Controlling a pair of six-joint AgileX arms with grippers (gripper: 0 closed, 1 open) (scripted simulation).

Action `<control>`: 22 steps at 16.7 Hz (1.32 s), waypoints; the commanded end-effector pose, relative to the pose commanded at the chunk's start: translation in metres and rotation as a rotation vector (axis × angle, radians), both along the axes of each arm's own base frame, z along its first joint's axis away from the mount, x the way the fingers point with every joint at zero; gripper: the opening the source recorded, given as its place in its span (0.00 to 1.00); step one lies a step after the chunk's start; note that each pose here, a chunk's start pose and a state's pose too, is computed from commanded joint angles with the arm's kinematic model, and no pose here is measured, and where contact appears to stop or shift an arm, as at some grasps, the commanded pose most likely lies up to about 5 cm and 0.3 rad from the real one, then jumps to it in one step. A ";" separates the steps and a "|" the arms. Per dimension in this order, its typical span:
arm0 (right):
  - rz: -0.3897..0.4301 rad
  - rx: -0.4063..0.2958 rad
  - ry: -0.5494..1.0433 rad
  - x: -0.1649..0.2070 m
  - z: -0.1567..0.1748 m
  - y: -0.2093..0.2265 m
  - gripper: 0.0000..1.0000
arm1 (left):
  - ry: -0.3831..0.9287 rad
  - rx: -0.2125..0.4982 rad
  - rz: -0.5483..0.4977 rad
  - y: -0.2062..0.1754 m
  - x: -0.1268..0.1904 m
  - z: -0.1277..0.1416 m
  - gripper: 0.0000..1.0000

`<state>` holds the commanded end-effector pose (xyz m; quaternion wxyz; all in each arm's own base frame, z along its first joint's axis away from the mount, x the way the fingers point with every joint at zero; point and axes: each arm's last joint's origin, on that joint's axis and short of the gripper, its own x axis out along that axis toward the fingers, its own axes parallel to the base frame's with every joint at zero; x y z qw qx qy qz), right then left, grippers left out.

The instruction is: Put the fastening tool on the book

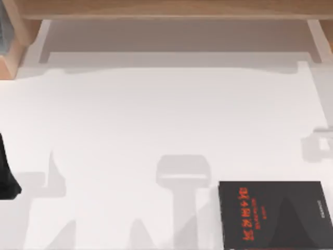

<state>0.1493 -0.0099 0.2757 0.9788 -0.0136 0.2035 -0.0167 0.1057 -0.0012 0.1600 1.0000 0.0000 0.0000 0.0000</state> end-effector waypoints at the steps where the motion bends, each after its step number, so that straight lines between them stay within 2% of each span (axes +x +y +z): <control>1: -0.013 0.001 0.063 0.015 0.015 -0.003 1.00 | 0.000 0.000 0.000 0.000 0.000 0.000 1.00; 5: -0.084 0.023 0.334 0.096 0.057 -0.029 1.00 | 0.000 0.000 0.000 0.000 0.000 0.000 1.00; 8: -0.146 0.061 0.541 0.170 0.057 -0.062 1.00 | 0.000 0.000 0.000 0.000 0.000 0.000 1.00; 11: -0.203 0.110 0.730 0.235 0.028 -0.101 1.00 | 0.000 0.000 0.000 0.000 0.000 0.000 1.00; 14: -0.244 0.155 0.886 0.281 -0.015 -0.136 1.00 | 0.000 0.000 0.000 0.000 0.000 0.000 1.00; 18: -0.267 0.194 1.015 0.315 -0.067 -0.162 1.00 | 0.000 0.000 0.000 0.000 0.000 0.000 1.00; 22: -0.259 0.202 1.047 0.330 -0.090 -0.165 1.00 | 0.000 0.000 0.000 0.000 0.000 0.000 1.00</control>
